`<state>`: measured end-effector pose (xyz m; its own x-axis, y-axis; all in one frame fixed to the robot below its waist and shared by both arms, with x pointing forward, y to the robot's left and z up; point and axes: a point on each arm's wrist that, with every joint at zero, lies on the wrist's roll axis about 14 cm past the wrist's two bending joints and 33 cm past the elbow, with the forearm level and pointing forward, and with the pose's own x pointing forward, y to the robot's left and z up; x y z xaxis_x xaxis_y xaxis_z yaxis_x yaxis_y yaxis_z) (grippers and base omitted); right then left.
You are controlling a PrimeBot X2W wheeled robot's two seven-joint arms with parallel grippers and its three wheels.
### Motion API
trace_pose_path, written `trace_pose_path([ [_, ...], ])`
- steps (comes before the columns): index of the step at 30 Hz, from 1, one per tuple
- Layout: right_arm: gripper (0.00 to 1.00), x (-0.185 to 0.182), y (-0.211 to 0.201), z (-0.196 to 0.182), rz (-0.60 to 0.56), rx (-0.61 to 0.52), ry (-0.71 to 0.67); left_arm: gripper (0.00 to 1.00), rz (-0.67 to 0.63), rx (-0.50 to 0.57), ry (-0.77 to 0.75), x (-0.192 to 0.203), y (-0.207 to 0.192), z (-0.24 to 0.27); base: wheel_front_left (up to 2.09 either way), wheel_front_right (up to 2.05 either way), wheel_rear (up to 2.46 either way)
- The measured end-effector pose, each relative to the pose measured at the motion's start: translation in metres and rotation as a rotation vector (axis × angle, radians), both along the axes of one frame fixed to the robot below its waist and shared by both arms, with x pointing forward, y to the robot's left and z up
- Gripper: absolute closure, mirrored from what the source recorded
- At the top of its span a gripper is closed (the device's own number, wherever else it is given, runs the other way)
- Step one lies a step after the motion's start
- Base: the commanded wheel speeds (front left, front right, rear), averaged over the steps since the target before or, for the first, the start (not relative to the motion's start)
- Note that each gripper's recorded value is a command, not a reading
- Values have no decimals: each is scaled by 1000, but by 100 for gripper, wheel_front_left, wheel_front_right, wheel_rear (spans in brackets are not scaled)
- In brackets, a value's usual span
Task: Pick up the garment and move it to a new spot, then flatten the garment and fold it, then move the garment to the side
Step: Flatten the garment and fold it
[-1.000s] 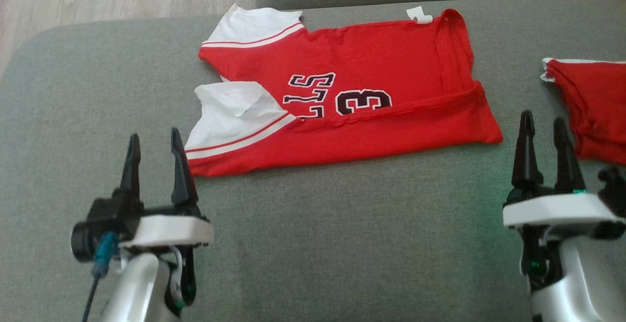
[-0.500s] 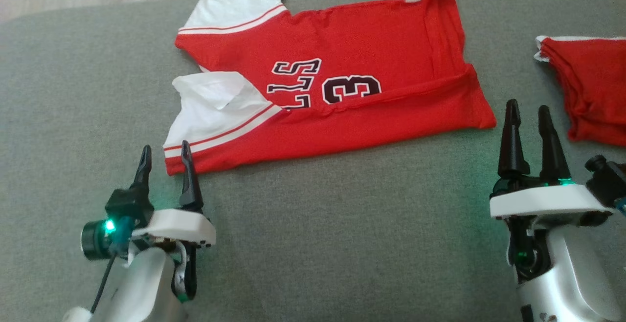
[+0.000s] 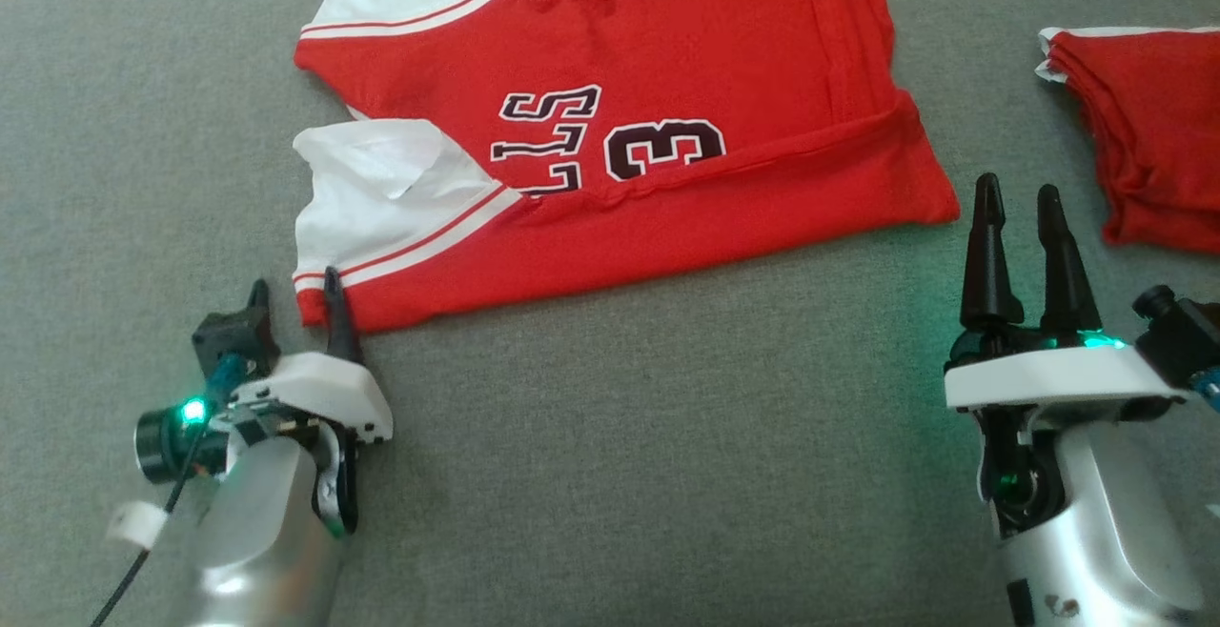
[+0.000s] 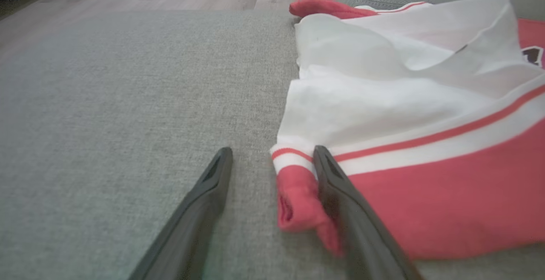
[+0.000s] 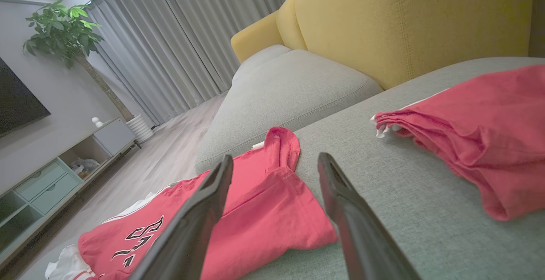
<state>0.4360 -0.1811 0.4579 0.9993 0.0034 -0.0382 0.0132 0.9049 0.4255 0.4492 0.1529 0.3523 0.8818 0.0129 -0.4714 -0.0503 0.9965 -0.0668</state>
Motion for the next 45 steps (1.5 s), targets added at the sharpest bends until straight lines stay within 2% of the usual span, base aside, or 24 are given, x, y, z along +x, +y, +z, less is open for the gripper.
trace_pose_path([
  [3, 0, 1, -1, 1, -4, 0, -4, 0, -34, -6, 15, 4, -7, -1, 0, 0, 0],
  [4, 0, 2, -1, 2, -4, 0, -7, 3, -41, -5, 22, 3, -8, -1, 0, 0, 0],
  [5, 0, 2, -1, 3, -4, 1, -9, 54, -54, -7, 29, 2, -10, -2, 0, 0, 0],
  [6, 0, 2, -2, 4, -5, 1, -11, 91, -67, -10, 33, 2, -13, -1, 0, 0, 0],
  [7, 0, 2, -2, 4, -5, 1, -12, 100, -81, -11, 33, 1, -15, 0, 0, 0, 0],
  [12, 0, 1, 4, 8, 8, 4, -17, 100, -97, -11, 19, -4, -20, 7, 0, 0, 0],
  [17, 0, -1, 11, 4, 34, -8, 4, 100, -79, -18, -79, -8, -16, 23, 0, 0, 0],
  [26, 0, 15, 3, -41, 52, -69, 241, 100, -88, -31, -451, 26, -20, 127, 0, 0, 0],
  [30, 0, 26, -1, -58, 54, -101, 332, 100, -93, -25, -547, 28, -21, 153, 0, 0, 0],
  [35, 0, 31, 6, -85, 99, -143, 465, 100, -95, -19, -531, 21, -18, 144, 0, 0, 0],
  [42, 0, 47, 24, -90, 168, -162, 519, 100, -101, -1, -473, 17, -17, 124, 0, 0, 0],
  [43, 7, 47, 25, -90, 176, -177, 525, 100, -100, -1, -470, 16, -16, 123, 0, 0, 0],
  [44, 72, 46, 24, -91, 183, -195, 530, 100, -100, 0, -469, 16, -17, 123, 0, 0, 0],
  [45, 100, 45, 24, -92, 188, -215, 537, 100, -100, 0, -467, 16, -17, 123, 0, 0, 0],
])
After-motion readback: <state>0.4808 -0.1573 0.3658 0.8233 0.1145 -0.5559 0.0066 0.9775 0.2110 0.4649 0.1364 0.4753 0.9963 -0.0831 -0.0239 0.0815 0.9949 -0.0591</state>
